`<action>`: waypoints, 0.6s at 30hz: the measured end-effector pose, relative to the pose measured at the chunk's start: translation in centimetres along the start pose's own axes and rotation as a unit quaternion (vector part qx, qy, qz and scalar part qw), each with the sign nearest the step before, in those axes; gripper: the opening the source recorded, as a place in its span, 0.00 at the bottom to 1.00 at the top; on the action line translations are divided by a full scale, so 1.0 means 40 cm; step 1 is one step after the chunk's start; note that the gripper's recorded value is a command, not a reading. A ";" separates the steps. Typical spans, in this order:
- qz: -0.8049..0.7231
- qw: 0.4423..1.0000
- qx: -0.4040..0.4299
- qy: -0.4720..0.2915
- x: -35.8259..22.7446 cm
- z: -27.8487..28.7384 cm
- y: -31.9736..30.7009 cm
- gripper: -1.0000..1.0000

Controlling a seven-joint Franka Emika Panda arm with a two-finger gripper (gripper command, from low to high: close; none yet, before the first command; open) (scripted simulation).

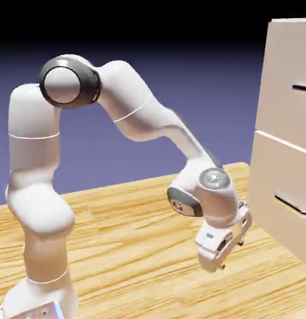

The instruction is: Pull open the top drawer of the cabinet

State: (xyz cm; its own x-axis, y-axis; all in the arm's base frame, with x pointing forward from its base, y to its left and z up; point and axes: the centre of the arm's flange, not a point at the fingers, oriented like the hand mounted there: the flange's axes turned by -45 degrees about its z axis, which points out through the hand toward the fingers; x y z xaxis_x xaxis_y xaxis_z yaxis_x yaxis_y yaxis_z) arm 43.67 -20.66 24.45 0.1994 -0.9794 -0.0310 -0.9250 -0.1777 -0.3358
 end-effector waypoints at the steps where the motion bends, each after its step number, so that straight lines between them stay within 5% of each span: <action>1: 0.028 1.000 -0.002 0.004 0.022 0.009 0.012 0.50; 9: 0.214 0.974 0.023 0.072 0.191 0.010 0.067 0.50; 18: 0.318 0.921 0.146 0.170 0.324 -0.124 -0.015 0.50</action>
State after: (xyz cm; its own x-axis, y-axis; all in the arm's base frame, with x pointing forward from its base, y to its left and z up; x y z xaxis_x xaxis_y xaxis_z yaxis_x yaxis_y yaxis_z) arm 45.20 -33.70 28.91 -0.5108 -0.8592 -0.0289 -0.6844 0.4267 -0.5912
